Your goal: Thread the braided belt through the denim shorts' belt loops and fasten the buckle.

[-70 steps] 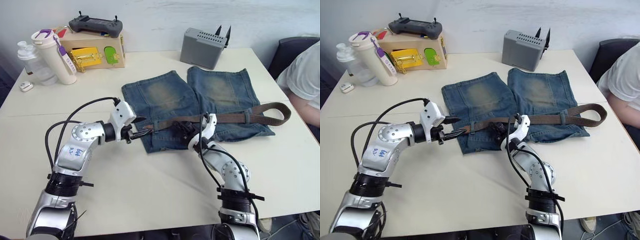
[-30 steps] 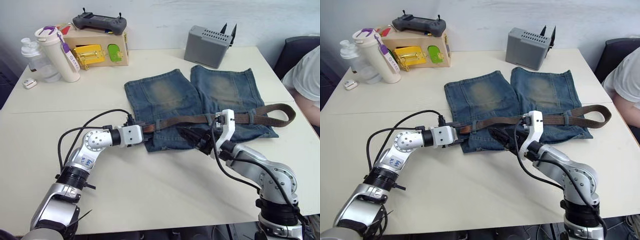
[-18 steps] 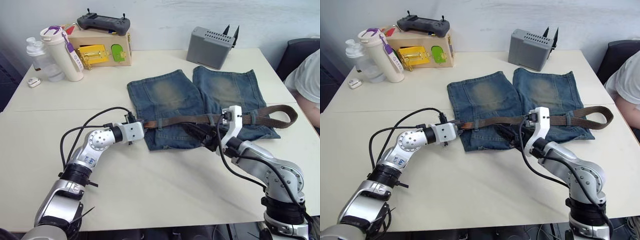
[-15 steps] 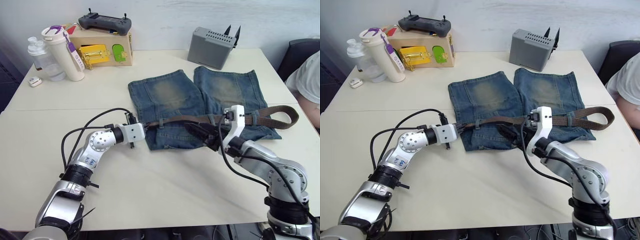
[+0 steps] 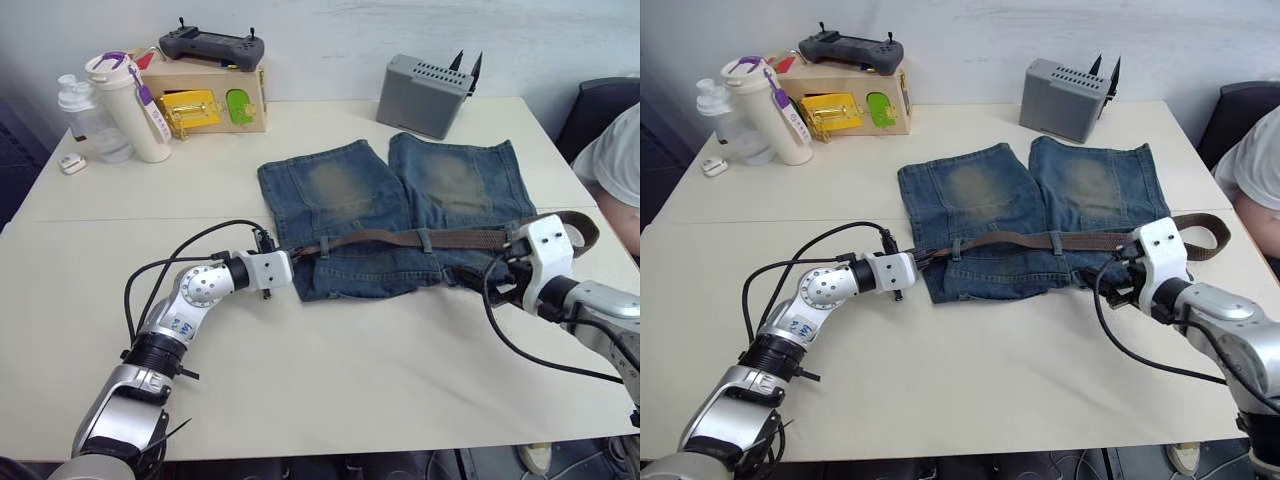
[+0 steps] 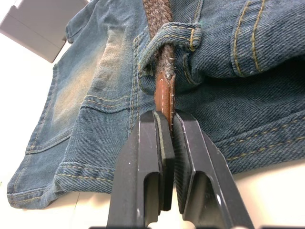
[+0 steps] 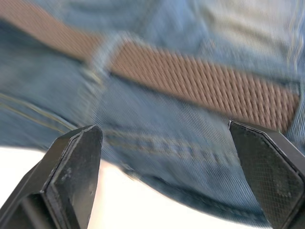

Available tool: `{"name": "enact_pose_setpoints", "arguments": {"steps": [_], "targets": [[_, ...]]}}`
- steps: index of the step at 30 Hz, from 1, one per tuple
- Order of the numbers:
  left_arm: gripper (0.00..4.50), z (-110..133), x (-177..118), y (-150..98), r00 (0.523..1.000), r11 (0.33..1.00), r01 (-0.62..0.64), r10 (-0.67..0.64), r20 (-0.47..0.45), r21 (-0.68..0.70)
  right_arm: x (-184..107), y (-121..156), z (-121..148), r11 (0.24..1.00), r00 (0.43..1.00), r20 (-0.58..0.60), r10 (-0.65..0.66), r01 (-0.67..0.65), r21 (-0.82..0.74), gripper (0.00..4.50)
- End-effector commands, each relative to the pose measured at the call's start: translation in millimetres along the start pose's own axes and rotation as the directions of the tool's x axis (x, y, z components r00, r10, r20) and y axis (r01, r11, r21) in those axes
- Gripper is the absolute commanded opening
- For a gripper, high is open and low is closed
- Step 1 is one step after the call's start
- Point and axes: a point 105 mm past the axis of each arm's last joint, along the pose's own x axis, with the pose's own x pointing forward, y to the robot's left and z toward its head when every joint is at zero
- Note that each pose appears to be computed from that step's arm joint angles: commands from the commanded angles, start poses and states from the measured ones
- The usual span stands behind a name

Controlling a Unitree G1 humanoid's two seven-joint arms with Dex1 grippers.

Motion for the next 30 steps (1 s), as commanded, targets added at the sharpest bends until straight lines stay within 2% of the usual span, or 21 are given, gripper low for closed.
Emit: {"name": "enact_pose_setpoints", "arguments": {"steps": [1, 6, 7, 10, 15, 17, 23, 28, 30], "targets": [[0.04, 4, -2, 0, 1.0, 1.0, -0.008, 0.008, 0.011, 0.005, -4, -8, 4, 0.992, 1.0, 0.017, 0.009, -0.007, -0.123, 4.5], [0.04, 8, 0, -3, 1.0, 1.0, -0.002, 0.002, 0.023, 0.001, 10, -32, -24, 0.984, 0.997, -0.073, -0.037, 0.024, -0.177, 4.5], [0.01, 8, -1, -2, 1.0, 1.0, -0.002, 0.002, 0.023, 0.003, 13, -37, -29, 0.983, 0.995, -0.086, -0.054, 0.038, -0.18, 4.25], [0.0, 8, -2, 1, 1.0, 1.0, -0.006, 0.006, 0.019, 0.009, 19, -46, -29, 0.985, 0.994, -0.072, -0.079, 0.067, -0.157, 3.19], [0.0, 6, -16, 15, 1.0, 0.998, -0.03, 0.031, -0.007, 0.058, 18, -51, -29, 0.981, 0.994, -0.066, -0.091, 0.078, -0.179, 0.68], [0.0, -2, -29, 21, 0.998, 0.996, -0.043, 0.047, -0.048, 0.077, 15, -58, -31, 0.976, 0.99, -0.075, -0.119, 0.103, -0.193, 0.18], [0.0, -36, -84, 28, 0.974, 0.995, -0.064, 0.08, -0.211, 0.08, 12, -64, -33, 0.974, 0.987, -0.092, -0.134, 0.114, -0.196, 0.18], [0.0, -72, -145, 23, 0.917, 0.995, -0.096, 0.1, -0.386, 0.029, 17, -56, -30, 0.98, 0.991, -0.096, -0.092, 0.073, -0.188, 0.18], [0.0, -86, -171, 14, 0.886, 0.998, -0.049, 0.056, -0.461, 0.028, 21, -50, -26, 0.981, 0.993, -0.09, -0.071, 0.054, -0.186, 0.18]]}}
